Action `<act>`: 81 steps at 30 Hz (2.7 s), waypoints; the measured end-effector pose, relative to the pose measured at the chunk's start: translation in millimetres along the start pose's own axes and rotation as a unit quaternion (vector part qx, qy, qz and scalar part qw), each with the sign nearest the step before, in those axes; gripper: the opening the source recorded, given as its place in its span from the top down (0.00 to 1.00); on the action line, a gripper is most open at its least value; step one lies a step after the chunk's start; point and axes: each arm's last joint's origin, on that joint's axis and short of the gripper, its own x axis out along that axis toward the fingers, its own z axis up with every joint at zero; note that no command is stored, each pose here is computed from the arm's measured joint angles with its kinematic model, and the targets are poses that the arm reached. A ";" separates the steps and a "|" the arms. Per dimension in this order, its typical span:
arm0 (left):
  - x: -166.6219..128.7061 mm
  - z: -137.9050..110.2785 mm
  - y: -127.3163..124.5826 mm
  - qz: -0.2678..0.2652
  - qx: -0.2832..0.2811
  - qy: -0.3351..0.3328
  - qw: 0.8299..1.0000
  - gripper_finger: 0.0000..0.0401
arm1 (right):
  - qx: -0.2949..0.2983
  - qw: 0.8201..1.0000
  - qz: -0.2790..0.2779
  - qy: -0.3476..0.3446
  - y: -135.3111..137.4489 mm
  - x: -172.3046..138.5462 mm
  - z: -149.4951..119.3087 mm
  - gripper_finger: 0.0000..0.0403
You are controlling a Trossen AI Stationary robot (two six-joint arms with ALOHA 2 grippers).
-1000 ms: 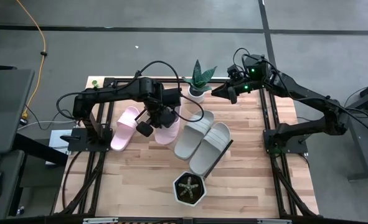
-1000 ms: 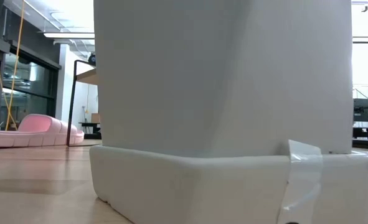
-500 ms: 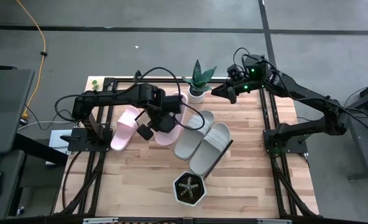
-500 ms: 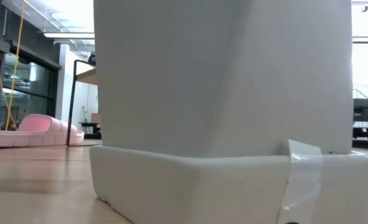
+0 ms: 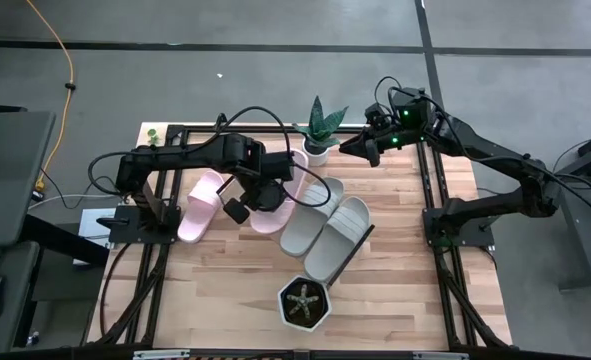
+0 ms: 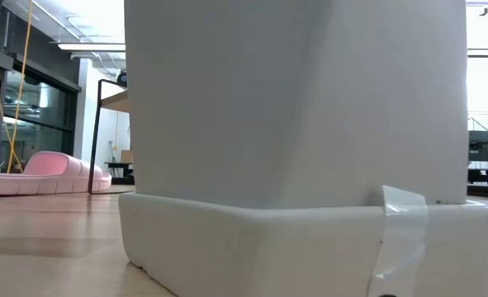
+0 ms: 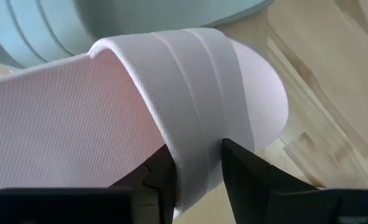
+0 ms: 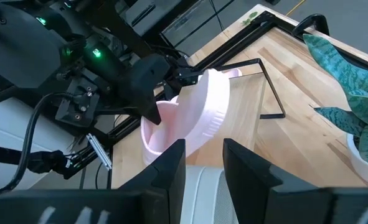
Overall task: Pick and place slides into the shelf
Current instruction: Put the bottom pink slipper on the shelf
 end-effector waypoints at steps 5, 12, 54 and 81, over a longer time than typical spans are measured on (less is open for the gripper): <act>-0.2 0.1 0.4 0.004 0.005 0.001 1.000 0.72 | 0.000 1.000 0.000 0.000 0.0 0.0 0.0 0.76; -0.2 0.8 1.3 0.009 -0.004 -0.002 1.000 0.67 | 0.000 1.000 0.000 0.000 0.0 0.1 0.0 0.76; -79.5 -38.3 21.3 0.075 -0.354 -0.081 0.929 0.95 | 0.000 1.000 -0.006 0.014 -1.4 0.1 -3.0 0.76; -57.0 -83.5 29.8 0.125 -0.538 0.004 0.833 1.00 | -0.001 1.000 -0.012 0.028 -2.6 -0.1 -6.0 0.76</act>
